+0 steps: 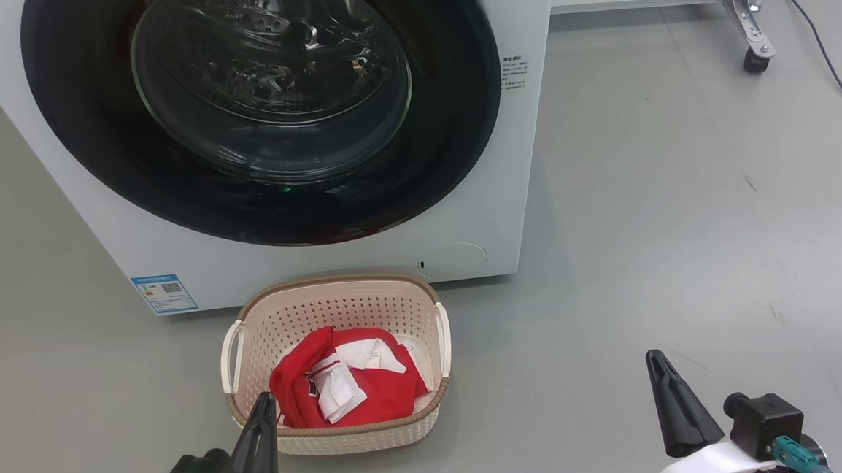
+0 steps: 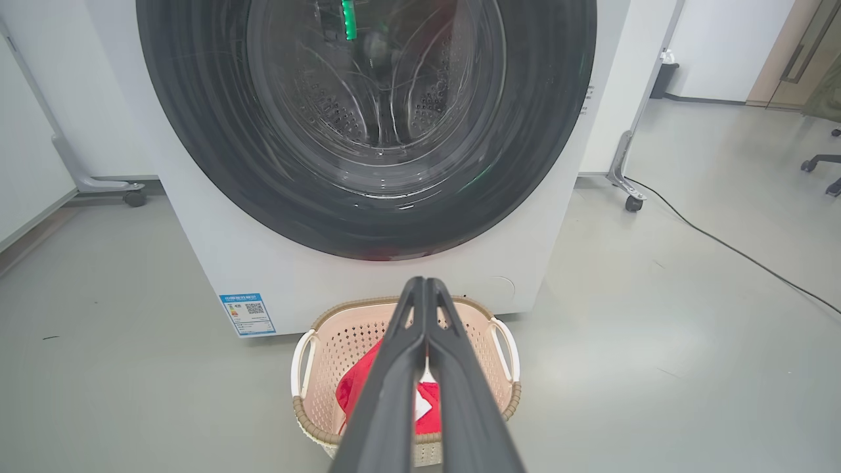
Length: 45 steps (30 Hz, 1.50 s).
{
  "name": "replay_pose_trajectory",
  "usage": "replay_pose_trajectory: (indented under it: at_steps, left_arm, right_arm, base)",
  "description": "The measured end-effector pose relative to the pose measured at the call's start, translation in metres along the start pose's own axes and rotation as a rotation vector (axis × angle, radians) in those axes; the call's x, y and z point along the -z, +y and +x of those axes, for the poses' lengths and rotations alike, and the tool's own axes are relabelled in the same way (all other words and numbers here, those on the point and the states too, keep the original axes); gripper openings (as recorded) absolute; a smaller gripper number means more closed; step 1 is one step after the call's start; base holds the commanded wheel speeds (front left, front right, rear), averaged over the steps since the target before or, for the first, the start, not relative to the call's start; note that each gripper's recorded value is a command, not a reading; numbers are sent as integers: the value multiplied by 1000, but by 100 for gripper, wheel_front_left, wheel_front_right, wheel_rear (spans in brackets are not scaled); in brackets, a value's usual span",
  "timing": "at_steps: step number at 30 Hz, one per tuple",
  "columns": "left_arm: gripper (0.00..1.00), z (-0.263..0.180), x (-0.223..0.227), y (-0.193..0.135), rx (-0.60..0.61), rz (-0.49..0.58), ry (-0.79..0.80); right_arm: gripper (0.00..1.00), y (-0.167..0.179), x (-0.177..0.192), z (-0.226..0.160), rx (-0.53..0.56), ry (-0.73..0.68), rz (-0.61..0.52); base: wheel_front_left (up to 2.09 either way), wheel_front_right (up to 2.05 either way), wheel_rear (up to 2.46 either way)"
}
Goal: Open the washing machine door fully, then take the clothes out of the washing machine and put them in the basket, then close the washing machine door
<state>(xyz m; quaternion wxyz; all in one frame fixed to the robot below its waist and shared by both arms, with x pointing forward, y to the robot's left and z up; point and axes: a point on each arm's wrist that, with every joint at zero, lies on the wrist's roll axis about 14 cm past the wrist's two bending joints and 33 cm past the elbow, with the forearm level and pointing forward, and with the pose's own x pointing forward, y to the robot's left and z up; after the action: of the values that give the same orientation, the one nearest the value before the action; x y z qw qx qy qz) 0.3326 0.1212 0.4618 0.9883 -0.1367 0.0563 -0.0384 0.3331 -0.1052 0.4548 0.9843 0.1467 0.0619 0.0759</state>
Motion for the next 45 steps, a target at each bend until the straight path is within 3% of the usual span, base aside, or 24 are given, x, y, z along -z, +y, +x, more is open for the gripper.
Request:
replay_pose_trajectory:
  at_steps: [45]
  left_arm:
    - [0, 8, 1, 32, -100, -605, 59]
  right_arm:
    - [0, -48, -14, 5, 154, -12, 593]
  base:
    - [0, 0, 0]
